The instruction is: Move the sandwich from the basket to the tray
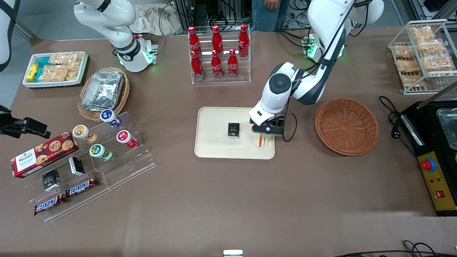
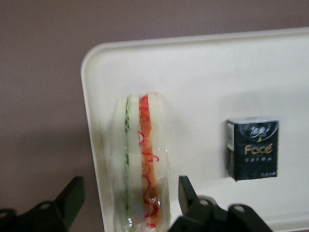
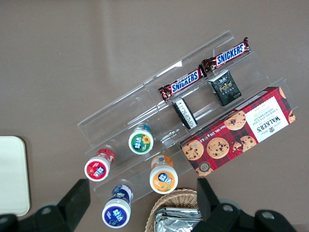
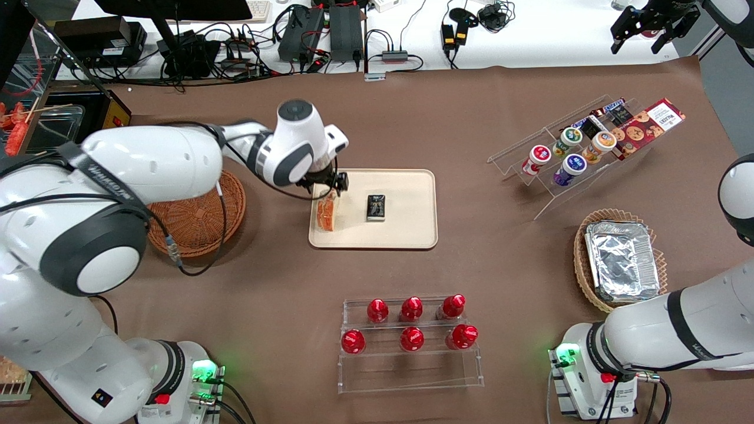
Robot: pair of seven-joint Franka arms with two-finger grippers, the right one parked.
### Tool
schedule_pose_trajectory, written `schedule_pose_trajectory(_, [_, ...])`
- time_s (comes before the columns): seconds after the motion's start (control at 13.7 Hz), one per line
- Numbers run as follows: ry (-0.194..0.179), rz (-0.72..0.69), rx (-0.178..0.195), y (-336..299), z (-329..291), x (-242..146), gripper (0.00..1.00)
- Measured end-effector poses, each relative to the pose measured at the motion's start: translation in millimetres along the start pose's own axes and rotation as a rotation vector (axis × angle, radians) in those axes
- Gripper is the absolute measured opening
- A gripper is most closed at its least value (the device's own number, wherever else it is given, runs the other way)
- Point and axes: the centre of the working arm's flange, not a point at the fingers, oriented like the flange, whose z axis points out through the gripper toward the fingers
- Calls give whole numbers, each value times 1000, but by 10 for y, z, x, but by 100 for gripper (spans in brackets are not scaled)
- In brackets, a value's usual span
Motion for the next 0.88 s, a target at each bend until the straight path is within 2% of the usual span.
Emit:
schedule_pose_trajectory(0.07, [-13, -6, 6, -2, -281, 66, 100])
schedule_pose_trajectory(0.37, [-16, 14, 27, -414, -1469, 273, 100])
schedule_pose_trajectory(0.66, [-101, 113, 35, -1411, -2587, 389, 100])
schedule_pose_trajectory(0.88, [-110, 116, 37, -1954, -3141, 452, 100])
